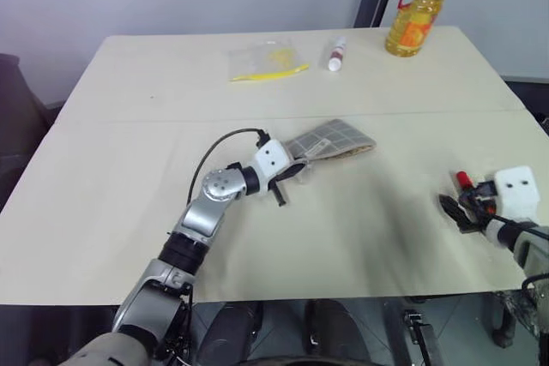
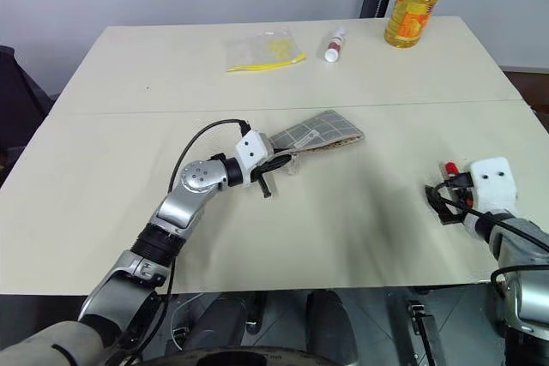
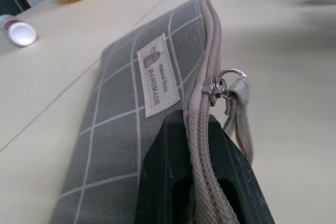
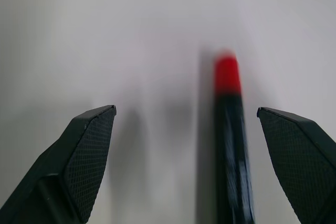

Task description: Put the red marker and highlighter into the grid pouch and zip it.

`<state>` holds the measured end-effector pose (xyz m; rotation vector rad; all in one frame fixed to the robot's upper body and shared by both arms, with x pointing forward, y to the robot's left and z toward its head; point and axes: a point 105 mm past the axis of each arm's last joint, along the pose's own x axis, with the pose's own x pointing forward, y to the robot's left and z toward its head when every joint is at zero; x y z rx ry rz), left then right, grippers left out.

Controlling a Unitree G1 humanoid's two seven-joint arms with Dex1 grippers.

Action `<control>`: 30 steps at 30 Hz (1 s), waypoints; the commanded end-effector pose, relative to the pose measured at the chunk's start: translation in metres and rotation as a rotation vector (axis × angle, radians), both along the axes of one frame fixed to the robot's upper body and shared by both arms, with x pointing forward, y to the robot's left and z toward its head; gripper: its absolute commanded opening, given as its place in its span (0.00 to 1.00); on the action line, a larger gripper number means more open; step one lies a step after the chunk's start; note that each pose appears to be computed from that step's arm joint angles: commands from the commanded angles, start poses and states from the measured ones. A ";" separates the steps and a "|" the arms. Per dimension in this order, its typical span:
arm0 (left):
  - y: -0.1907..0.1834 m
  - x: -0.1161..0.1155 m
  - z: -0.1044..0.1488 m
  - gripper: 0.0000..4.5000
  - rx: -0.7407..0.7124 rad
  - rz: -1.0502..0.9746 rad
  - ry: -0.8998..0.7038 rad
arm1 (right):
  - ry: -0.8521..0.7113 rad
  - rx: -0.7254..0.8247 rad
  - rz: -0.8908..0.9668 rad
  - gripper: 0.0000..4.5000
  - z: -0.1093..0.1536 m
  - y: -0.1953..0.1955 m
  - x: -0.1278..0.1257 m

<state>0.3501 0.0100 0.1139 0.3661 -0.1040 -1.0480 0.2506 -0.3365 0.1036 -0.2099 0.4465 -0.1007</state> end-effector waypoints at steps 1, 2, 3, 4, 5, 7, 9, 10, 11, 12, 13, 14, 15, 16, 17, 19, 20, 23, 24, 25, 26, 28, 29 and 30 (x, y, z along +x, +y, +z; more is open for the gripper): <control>-0.006 0.001 0.014 0.00 -0.027 -0.017 -0.048 | 0.007 0.058 -0.092 0.99 -0.006 -0.010 -0.010; -0.006 0.001 0.014 0.00 -0.029 -0.017 -0.048 | 0.008 0.086 -0.109 0.94 -0.009 -0.011 -0.011; -0.007 0.001 0.014 0.00 -0.029 -0.017 -0.048 | 0.006 0.116 -0.123 0.88 -0.011 -0.011 -0.012; -0.006 0.001 0.014 0.00 -0.031 -0.016 -0.048 | 0.003 0.143 -0.131 0.81 -0.012 -0.011 -0.012; -0.006 0.001 0.015 0.00 -0.036 -0.014 -0.048 | 0.000 0.165 -0.138 0.70 -0.013 -0.011 -0.012; -0.004 0.001 0.016 0.00 -0.049 -0.005 -0.045 | -0.009 0.197 -0.154 0.48 -0.014 -0.012 -0.011; -0.003 0.002 0.018 0.00 -0.059 0.004 -0.042 | -0.012 0.188 -0.152 0.24 -0.012 -0.014 -0.009; -0.002 0.003 0.019 0.00 -0.065 0.010 -0.040 | -0.016 0.182 -0.141 0.14 -0.011 -0.013 -0.006; -0.001 0.003 0.019 0.00 -0.070 0.015 -0.039 | -0.024 0.172 -0.123 0.07 -0.007 -0.011 -0.003; 0.000 0.003 0.020 0.00 -0.075 0.018 -0.038 | -0.036 0.148 -0.094 0.07 -0.002 -0.007 0.001; 0.001 0.003 0.021 0.00 -0.081 0.022 -0.036 | -0.048 0.115 -0.042 0.07 0.004 0.000 0.006; 0.002 0.004 0.022 0.00 -0.088 0.027 -0.033 | -0.053 0.055 0.041 0.07 0.012 0.012 0.012; 0.003 0.004 0.023 0.00 -0.094 0.029 -0.029 | -0.048 -0.023 0.126 0.07 0.018 0.025 0.016; 0.003 0.004 0.023 0.00 -0.098 0.029 -0.026 | -0.045 -0.094 0.215 0.07 0.023 0.038 0.019; 0.003 0.004 0.023 0.00 -0.097 0.029 -0.026 | -0.048 -0.138 0.287 0.07 0.027 0.049 0.021; 0.005 0.004 0.023 0.00 -0.092 0.032 -0.029 | -0.088 -0.169 0.428 0.07 0.039 0.074 0.023; 0.005 0.005 0.024 0.00 -0.091 0.033 -0.030 | -0.117 -0.171 0.492 0.07 0.047 0.087 0.024; 0.006 0.005 0.025 0.00 -0.093 0.032 -0.031 | -0.159 -0.185 0.574 0.07 0.061 0.104 0.026; 0.006 0.004 0.026 0.00 -0.094 0.030 -0.032 | -0.159 -0.197 0.586 0.07 0.063 0.106 0.027; 0.006 0.004 0.026 0.00 -0.095 0.029 -0.033 | -0.154 -0.209 0.595 0.07 0.064 0.107 0.028; 0.006 0.004 0.027 0.00 -0.095 0.028 -0.034 | -0.149 -0.225 0.606 0.07 0.065 0.108 0.028; 0.006 0.003 0.027 0.00 -0.096 0.025 -0.035 | -0.145 -0.252 0.631 0.07 0.066 0.112 0.030; 0.005 0.002 0.028 0.00 -0.095 0.024 -0.036 | -0.147 -0.254 0.639 0.07 0.066 0.114 0.031; 0.005 0.002 0.028 0.00 -0.095 0.023 -0.036 | -0.146 -0.254 0.646 0.07 0.066 0.116 0.032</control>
